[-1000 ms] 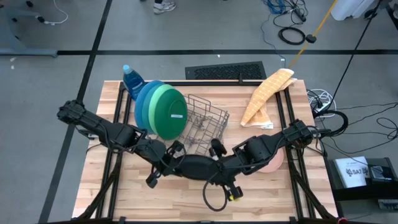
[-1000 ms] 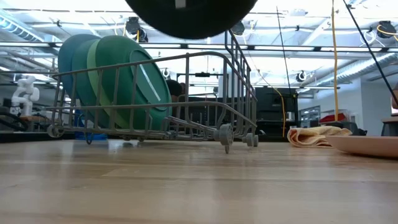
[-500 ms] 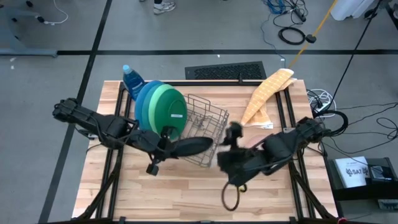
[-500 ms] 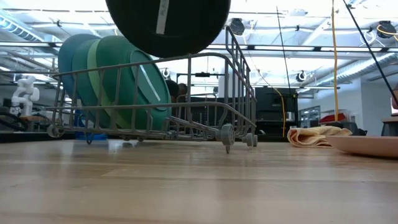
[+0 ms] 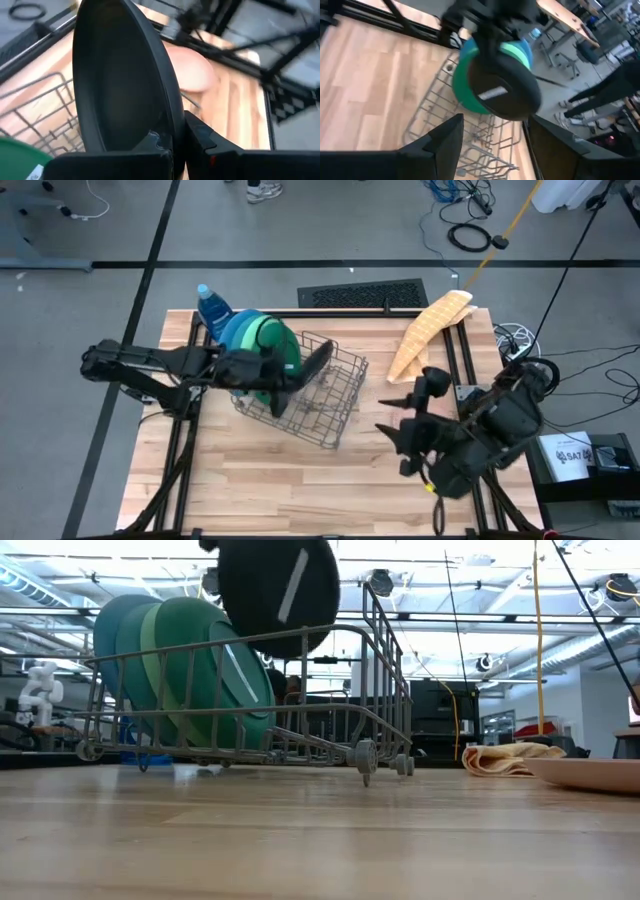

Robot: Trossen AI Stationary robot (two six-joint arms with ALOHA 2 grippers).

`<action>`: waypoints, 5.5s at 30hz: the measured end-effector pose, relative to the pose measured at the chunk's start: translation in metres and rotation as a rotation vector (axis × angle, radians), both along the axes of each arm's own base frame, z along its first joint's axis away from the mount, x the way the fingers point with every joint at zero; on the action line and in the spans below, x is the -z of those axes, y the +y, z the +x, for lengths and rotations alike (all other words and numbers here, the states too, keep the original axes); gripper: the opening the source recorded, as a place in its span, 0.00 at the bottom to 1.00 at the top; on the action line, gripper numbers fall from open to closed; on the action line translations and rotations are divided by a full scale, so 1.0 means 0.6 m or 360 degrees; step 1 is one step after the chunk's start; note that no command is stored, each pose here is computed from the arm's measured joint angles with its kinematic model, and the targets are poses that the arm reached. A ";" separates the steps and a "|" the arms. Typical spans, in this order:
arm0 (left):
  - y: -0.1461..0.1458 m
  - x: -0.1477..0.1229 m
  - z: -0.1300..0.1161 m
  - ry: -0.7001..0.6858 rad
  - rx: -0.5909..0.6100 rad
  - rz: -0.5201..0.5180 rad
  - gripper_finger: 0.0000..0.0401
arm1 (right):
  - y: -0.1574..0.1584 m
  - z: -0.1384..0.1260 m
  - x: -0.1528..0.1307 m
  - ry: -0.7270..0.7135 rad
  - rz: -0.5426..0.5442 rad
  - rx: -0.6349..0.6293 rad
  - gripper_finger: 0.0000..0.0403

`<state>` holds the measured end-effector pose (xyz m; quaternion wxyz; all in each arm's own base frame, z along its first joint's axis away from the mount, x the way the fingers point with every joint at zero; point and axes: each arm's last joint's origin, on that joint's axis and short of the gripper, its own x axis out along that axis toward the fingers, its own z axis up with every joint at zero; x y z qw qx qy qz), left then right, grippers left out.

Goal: Sort dishes
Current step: Put the black plate into the dishwasher rack, then put the pink plate into the dishwasher rack

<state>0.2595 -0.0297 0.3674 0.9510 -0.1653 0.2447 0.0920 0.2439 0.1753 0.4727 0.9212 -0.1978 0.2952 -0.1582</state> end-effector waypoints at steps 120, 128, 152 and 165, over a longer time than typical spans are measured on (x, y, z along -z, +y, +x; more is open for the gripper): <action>0.014 0.092 0.127 0.0175 0.0132 0.0069 0.01 | 0.170 0.003 0.101 -0.0216 -0.0452 -0.0009 0.53; 0.044 0.109 0.121 0.0333 -0.0097 -0.0016 0.01 | 0.170 0.003 0.101 -0.0216 -0.0451 -0.0010 0.53; 0.073 0.084 0.034 0.0642 -0.0565 0.0209 0.00 | 0.171 0.002 0.101 -0.0216 -0.0449 -0.0014 0.53; 0.048 0.004 0.024 0.0533 -0.0467 0.0500 0.00 | 0.168 0.005 0.101 -0.0215 -0.0448 -0.0002 0.53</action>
